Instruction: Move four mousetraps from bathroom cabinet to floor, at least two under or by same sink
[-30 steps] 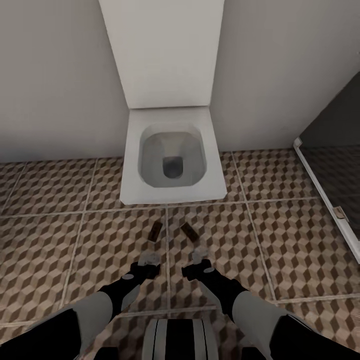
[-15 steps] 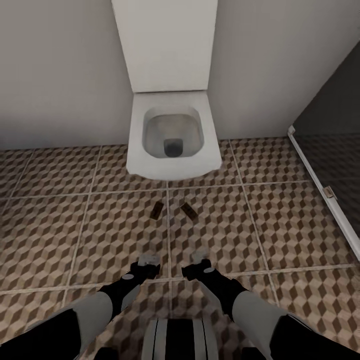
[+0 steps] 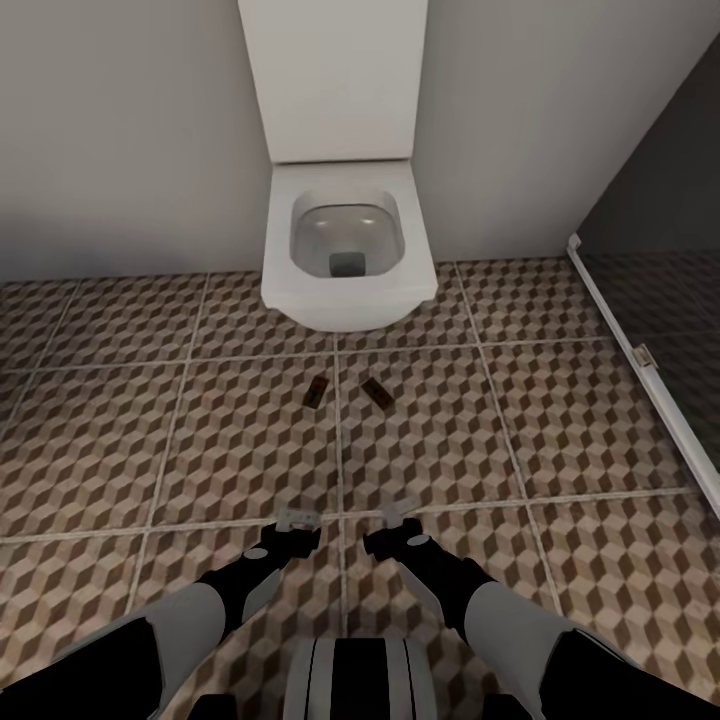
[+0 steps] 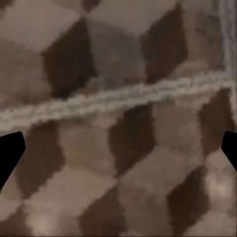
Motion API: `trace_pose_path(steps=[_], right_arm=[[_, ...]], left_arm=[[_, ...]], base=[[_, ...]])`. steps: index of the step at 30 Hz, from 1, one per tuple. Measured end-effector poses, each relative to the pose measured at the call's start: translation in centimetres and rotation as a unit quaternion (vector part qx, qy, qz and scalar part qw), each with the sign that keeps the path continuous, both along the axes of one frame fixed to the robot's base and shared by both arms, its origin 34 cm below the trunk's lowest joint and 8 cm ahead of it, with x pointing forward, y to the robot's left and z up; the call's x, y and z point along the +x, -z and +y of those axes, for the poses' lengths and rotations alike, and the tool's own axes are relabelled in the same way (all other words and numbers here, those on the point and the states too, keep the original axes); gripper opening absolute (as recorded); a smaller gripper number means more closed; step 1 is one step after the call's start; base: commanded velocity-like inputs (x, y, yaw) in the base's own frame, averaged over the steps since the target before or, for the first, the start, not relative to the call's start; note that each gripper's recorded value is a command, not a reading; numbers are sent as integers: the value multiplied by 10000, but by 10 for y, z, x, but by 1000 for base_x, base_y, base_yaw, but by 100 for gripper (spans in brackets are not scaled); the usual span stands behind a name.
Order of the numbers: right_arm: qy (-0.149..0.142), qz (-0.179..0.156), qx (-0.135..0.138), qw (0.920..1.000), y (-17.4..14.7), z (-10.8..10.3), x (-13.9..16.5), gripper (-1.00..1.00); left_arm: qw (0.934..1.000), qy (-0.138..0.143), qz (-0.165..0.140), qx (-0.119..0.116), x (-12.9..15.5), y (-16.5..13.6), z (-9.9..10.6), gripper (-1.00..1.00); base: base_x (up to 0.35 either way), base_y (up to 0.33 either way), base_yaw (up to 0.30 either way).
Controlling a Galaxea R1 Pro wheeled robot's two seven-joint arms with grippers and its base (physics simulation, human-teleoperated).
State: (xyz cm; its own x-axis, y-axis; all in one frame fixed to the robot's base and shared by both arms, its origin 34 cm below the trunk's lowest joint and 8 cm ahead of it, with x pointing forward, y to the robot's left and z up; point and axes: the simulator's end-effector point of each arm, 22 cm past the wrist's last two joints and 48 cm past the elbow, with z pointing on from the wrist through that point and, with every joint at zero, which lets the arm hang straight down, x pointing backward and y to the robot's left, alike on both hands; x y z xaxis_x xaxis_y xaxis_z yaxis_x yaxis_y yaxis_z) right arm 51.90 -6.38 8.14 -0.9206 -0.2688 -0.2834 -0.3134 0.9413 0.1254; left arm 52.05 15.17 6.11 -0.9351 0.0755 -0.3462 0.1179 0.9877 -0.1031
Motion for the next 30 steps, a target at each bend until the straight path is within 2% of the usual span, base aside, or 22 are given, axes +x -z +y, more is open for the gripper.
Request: trace_pose_path(steps=[30], right_arm=[[-1,0,3,10000,0,0,0,100]], left_arm=[[10000,0,-1,0,0,0,0,100]], base=[[-6,0,0]])
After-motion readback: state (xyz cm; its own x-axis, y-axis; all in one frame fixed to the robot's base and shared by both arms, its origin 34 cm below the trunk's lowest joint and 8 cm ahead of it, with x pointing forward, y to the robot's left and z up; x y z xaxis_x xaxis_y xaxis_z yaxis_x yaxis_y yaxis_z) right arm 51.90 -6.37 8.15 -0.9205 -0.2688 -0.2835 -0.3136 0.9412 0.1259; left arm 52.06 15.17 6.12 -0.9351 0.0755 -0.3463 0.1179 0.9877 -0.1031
